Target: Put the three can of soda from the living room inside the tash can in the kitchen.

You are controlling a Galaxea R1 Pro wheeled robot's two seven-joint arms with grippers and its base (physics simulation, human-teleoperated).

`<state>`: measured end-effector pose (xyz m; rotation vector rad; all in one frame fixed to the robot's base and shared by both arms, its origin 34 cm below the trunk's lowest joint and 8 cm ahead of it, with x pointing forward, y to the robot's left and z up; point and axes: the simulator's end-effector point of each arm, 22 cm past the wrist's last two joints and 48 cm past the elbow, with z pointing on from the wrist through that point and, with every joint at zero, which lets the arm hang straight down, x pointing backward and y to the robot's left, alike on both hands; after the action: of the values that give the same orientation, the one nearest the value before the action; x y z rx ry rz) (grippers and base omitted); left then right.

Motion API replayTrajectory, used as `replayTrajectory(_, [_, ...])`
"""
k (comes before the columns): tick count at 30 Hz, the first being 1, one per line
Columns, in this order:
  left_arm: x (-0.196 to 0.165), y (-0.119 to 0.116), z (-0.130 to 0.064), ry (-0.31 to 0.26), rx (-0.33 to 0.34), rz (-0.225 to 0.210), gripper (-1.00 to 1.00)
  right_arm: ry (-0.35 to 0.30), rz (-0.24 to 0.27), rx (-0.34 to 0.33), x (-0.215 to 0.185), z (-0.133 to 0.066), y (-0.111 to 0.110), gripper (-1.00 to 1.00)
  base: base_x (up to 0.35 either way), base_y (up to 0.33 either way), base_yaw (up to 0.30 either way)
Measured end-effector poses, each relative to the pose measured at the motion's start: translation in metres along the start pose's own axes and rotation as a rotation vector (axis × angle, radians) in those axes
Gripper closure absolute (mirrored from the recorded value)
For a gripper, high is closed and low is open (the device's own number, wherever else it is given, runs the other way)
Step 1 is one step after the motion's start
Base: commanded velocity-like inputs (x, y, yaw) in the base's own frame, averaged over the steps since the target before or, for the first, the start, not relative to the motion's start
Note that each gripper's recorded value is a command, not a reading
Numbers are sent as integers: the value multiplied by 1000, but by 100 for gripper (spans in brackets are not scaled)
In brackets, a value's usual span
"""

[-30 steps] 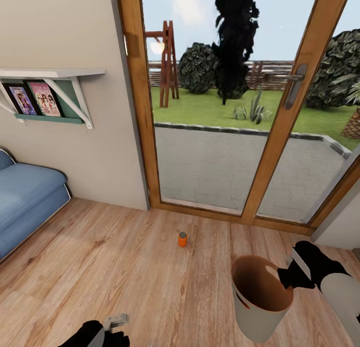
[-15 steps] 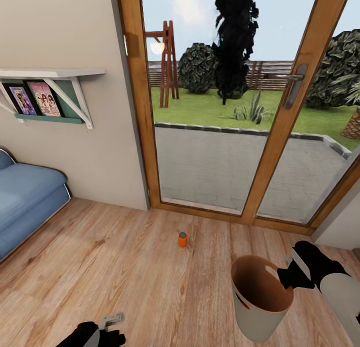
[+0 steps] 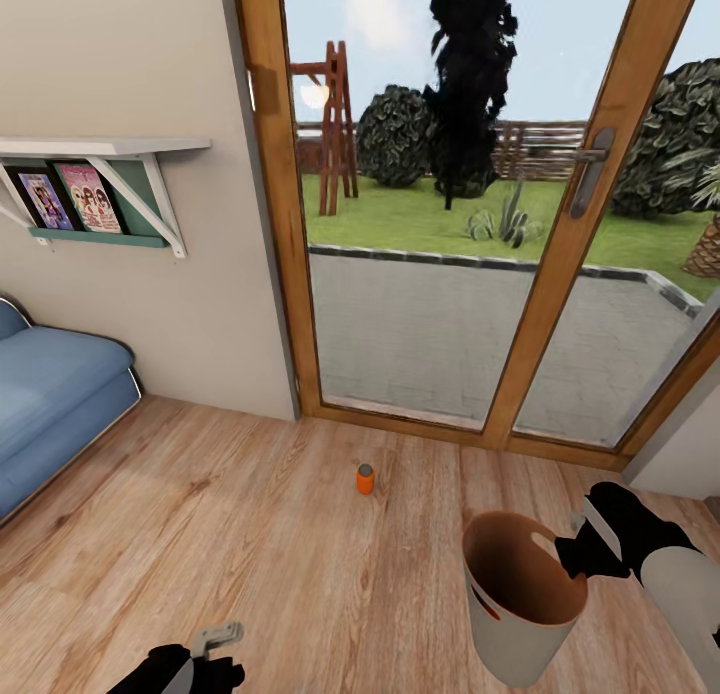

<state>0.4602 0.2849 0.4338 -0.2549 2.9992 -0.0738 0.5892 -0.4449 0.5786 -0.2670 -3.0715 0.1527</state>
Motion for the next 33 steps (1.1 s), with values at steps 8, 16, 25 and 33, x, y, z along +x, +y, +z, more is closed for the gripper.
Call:
replayTrajectory(8, [0, 0, 0, -1, 0, 0, -100, 0, -1, 0, 0, 0, 0, 100, 0, 0, 0])
replayTrajectory(16, [0, -1, 0, -2, 2, -1, -100, 0, -2, 0, 0, 0, 1, 100, 0, 0, 0])
replayTrajectory(25, [2, -1, 14, -3, 3, 0, -100, 0, -3, 3, 1, 15, 1, 100, 0, 0, 0])
replayTrajectory(33, [5, 0, 29, -9, 3, 1, -100, 0, -2, 2, 2, 30, 2, 100, 0, 0, 0])
